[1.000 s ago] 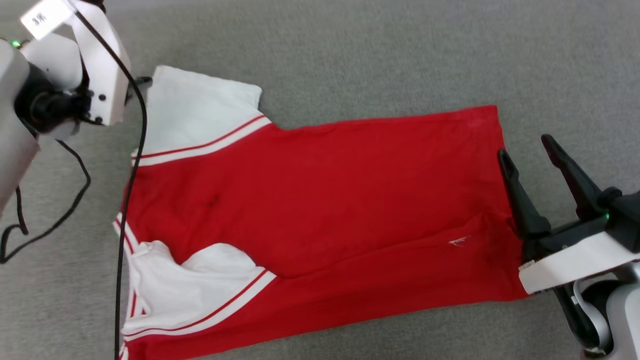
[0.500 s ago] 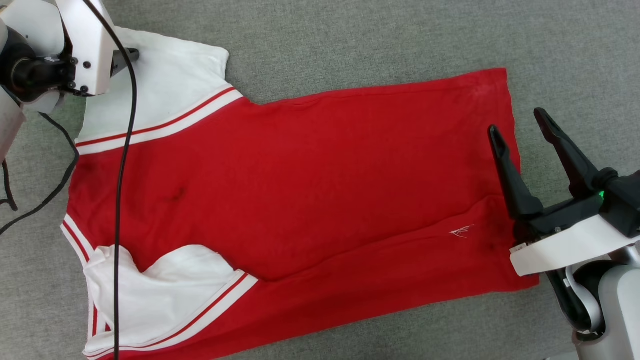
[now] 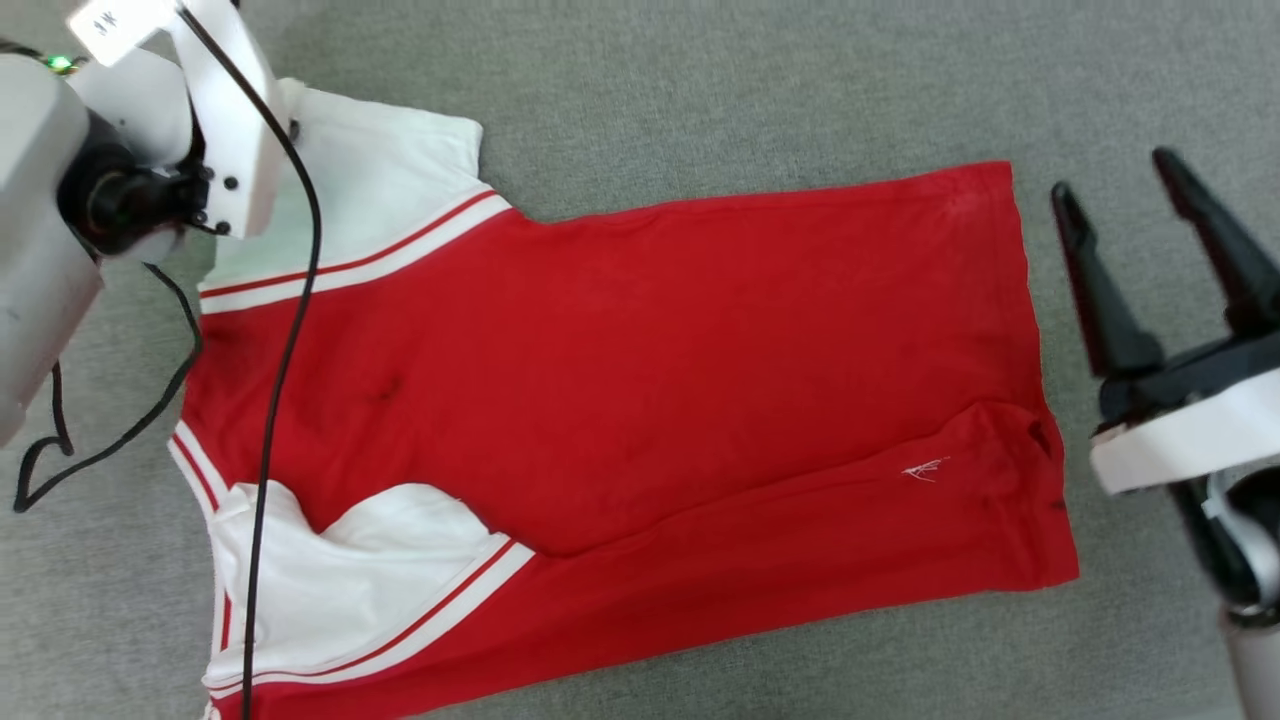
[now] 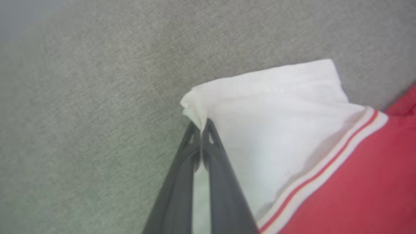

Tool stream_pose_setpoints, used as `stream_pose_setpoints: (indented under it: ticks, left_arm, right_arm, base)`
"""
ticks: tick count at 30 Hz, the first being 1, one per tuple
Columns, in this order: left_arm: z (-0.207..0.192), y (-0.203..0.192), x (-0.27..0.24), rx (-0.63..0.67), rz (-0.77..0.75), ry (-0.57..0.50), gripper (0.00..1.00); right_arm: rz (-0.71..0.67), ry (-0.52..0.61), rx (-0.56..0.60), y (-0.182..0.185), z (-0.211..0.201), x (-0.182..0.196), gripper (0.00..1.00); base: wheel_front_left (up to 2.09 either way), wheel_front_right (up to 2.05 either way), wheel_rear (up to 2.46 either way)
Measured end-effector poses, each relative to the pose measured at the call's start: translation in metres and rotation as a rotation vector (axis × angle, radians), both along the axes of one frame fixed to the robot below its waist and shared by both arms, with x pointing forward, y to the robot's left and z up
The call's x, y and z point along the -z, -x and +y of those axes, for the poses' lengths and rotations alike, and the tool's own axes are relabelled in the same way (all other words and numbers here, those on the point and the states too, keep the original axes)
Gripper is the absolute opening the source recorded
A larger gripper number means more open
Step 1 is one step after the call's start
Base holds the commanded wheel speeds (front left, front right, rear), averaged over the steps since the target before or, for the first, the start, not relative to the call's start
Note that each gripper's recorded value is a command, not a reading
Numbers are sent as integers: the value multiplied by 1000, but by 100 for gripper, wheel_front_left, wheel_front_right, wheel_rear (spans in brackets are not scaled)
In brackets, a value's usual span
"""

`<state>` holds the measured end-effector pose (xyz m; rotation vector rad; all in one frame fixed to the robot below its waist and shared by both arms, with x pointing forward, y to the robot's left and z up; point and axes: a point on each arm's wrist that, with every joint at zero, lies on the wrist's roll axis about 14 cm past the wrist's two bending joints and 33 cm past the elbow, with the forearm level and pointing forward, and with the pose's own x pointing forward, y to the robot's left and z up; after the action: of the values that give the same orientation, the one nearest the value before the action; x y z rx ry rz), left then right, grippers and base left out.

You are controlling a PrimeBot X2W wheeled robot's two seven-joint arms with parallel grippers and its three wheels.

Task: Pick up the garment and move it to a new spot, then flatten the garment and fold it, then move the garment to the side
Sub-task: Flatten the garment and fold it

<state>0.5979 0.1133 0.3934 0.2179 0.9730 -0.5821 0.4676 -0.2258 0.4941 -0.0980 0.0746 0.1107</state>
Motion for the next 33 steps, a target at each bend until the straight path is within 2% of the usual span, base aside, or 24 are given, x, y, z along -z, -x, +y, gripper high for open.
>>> stream_pose_setpoints:
  ticks: [4, 6, 10, 14, 15, 16, 22, 33]
  left_arm:
    - [-5, 7, -27, 46, -103, 23, 0]
    - [-4, 15, -39, 64, -146, 34, 0]
    - [-1, 20, -51, 71, -188, 45, 0]
    - [0, 29, -62, 95, -239, 50, 0]
    - [0, 32, -68, 107, -265, 56, 0]
    - [0, 32, -68, 107, -265, 56, 0]
    - [-5, 41, -78, 136, -307, 83, 0]
    - [0, 40, -68, 147, -323, 87, 0]
  right_arm:
    - [-17, 63, -26, -15, -9, -31, 100]
    - [19, 80, -53, -26, -9, -43, 100]
    - [120, 88, -81, -33, -8, -39, 100]
    - [324, 105, -81, -37, -18, -18, 100]
    - [446, 104, -80, -35, -23, -2, 100]
    - [446, 104, -80, -35, -23, -2, 100]
    - [748, 137, -78, -24, -30, 41, 100]
    - [929, 158, -109, -36, -10, 98, 100]
  base:
    - [0, 0, 0]
    - [0, 0, 0]
    - [0, 0, 0]
    - [0, 0, 0]
    - [0, 0, 0]
    - [0, 0, 0]
    - [0, 0, 0]
    - [0, 0, 0]
